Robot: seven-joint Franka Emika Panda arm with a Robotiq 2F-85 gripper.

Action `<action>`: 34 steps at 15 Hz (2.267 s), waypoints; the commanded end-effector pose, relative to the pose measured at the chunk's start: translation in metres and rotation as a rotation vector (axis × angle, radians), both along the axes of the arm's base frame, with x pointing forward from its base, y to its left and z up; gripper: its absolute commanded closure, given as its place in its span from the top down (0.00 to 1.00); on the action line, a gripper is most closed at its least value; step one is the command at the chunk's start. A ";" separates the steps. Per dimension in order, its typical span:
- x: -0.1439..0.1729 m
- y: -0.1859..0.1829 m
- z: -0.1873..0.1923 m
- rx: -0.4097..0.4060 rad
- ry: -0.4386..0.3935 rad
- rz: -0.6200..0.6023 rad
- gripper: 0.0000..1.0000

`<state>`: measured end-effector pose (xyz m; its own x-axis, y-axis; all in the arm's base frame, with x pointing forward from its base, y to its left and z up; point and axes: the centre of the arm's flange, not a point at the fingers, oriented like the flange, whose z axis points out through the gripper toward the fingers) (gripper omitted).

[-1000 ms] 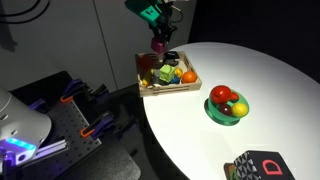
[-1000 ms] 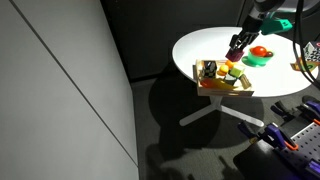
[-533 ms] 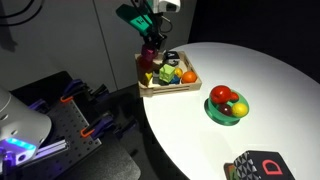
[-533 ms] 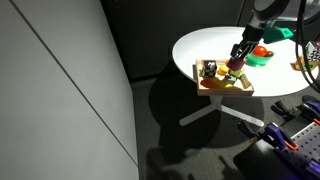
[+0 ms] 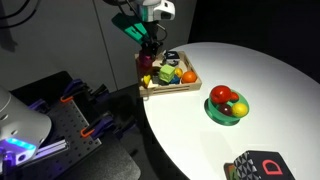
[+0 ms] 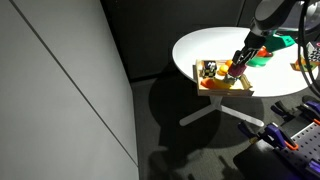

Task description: Put the pink block in the box

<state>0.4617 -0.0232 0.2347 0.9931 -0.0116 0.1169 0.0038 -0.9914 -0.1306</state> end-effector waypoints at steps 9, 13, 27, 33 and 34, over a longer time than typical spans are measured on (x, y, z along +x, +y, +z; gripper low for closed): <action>-0.020 -0.039 -0.024 -0.011 0.004 -0.024 0.31; -0.024 -0.050 -0.033 -0.021 0.006 -0.032 0.31; -0.023 -0.045 -0.062 -0.053 -0.018 -0.027 0.57; -0.022 -0.046 -0.051 -0.028 -0.024 -0.030 1.00; -0.021 -0.047 -0.047 -0.024 -0.026 -0.033 1.00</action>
